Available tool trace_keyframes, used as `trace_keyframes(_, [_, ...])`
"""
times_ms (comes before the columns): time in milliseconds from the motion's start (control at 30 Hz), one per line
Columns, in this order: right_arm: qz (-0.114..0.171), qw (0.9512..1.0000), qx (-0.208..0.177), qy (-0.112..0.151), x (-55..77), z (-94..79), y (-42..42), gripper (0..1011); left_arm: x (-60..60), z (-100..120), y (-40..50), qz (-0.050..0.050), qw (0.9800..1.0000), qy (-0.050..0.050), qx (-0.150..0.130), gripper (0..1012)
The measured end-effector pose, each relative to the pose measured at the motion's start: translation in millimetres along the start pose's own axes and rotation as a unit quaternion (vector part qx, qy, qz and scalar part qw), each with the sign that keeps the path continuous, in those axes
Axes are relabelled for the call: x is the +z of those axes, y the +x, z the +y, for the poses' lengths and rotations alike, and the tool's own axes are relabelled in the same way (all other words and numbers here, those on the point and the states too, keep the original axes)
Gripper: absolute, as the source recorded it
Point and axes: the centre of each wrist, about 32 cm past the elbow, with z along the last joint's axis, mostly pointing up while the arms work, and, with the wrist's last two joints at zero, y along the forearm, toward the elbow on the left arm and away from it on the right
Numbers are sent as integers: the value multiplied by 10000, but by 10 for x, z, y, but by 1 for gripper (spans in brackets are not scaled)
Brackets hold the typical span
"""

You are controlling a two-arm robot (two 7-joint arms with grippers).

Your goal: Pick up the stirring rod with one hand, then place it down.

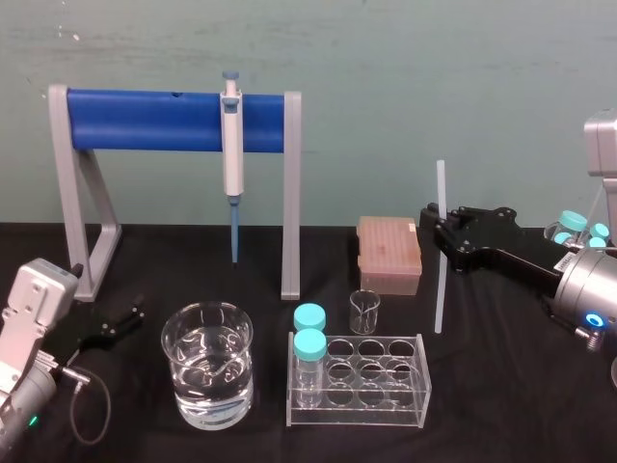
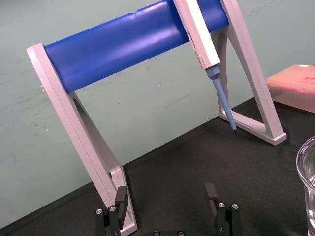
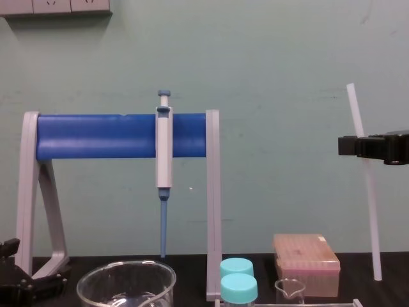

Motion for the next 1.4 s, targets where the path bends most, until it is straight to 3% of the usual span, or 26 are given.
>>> trace_keyframes(1400, [1,10000,4,4,1,4,2,70,0,0,0,0,10000,0,0,1005])
